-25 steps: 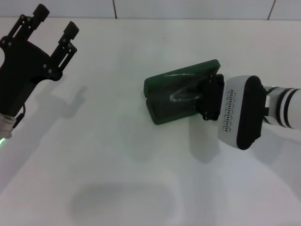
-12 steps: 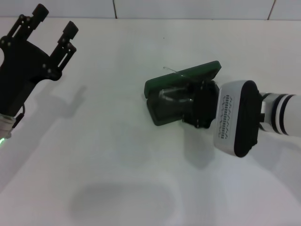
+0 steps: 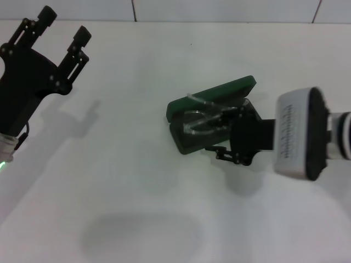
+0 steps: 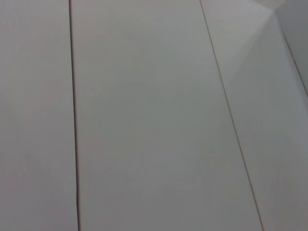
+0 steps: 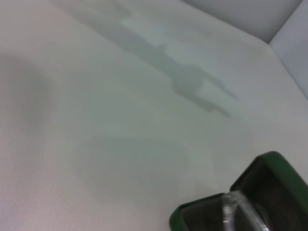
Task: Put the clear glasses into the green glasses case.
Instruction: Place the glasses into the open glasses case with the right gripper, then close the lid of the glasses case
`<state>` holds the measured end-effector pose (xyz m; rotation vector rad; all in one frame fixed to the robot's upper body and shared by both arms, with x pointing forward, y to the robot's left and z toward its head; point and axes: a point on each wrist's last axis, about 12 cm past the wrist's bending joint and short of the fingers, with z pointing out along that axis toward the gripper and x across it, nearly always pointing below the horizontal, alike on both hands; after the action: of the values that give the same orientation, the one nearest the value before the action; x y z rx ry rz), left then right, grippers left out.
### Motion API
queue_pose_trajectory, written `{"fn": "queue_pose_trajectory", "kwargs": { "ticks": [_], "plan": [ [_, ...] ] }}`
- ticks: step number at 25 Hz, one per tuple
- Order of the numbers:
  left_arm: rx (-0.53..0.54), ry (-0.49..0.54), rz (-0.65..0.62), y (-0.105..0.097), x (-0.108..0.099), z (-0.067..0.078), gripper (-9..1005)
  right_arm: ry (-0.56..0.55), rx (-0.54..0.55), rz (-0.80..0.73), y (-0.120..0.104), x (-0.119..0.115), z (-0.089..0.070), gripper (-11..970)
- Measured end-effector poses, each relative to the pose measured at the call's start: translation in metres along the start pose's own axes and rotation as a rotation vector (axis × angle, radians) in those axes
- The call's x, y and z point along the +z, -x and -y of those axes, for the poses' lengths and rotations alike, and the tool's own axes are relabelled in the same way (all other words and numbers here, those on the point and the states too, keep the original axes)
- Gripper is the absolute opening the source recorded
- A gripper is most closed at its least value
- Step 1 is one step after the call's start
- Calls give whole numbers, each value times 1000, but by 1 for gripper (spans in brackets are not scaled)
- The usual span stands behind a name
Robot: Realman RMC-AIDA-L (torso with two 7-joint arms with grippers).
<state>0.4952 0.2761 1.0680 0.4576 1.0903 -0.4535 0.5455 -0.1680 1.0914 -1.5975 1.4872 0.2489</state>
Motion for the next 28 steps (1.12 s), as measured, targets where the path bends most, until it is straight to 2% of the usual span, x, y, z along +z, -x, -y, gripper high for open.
{"fn": "queue_pose_trajectory", "kwargs": {
  "ticks": [4,14,17,19,23,28],
  "plan": [
    [0,0,-1,0,0,0,637,7,67,35,-5,-14,4,471],
    [6,5,-2,0,-1,0,638,-43,201,122,-10,-28,14,471],
    [3,17,-1,-1,-2,2,638,-55,284,210,-17,-46,19,472],
    [2,18,-1,-3,-2,6,638,-74,355,316,-29,-64,20,472],
    [-6,74,-11,-8,1,8,632,-232,478,550,-67,-98,11,472],
    [-72,189,-35,-15,0,5,625,-451,578,605,-101,-111,-11,471]
  ]
}}
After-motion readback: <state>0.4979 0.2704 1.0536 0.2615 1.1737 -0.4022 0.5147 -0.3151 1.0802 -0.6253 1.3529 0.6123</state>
